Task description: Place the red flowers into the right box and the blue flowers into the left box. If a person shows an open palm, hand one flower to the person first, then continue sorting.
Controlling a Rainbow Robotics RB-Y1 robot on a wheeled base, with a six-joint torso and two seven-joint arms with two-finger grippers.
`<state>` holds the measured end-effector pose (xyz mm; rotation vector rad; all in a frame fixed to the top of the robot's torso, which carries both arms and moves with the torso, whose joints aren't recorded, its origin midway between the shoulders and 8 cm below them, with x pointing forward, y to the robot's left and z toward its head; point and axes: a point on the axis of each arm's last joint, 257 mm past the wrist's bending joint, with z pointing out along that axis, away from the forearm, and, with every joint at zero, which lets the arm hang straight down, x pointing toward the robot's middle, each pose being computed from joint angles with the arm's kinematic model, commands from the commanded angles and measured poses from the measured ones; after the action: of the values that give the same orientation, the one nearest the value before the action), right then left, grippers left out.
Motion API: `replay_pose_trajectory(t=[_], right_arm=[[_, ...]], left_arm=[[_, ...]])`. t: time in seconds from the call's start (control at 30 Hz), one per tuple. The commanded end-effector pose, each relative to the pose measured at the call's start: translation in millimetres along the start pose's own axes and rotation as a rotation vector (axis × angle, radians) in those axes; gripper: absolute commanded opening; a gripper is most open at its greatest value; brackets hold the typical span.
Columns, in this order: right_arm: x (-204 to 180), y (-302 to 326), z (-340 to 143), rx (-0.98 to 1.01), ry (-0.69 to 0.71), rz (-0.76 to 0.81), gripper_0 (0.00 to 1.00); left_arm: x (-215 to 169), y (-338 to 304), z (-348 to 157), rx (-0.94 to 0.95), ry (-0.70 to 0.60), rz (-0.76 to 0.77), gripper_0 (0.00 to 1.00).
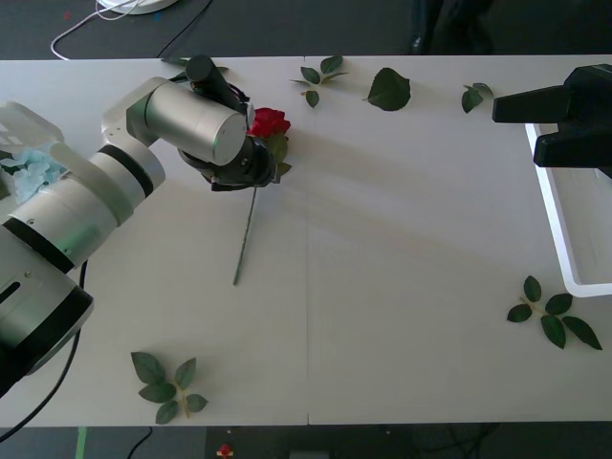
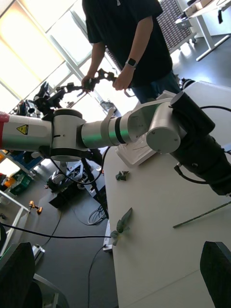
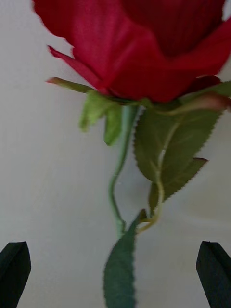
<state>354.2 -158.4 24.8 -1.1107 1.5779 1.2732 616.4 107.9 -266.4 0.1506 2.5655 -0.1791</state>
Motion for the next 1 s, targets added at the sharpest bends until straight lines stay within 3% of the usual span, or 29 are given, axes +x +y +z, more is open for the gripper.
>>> replay_pose_trajectory(t=[0.03, 1.0], right_arm=[[-2.7, 7.7, -2.6, 0.001, 0.014, 0.004, 1.00], [-2.7, 7.7, -2.6, 0.001, 0.014, 0.004, 1.00]], left_arm=[[-27.9, -34.1, -14.9, 0.036, -0.053, 0.047, 1.00], [23.7, 15.4, 18.9, -0.060, 0.040, 0.068, 1.00]])
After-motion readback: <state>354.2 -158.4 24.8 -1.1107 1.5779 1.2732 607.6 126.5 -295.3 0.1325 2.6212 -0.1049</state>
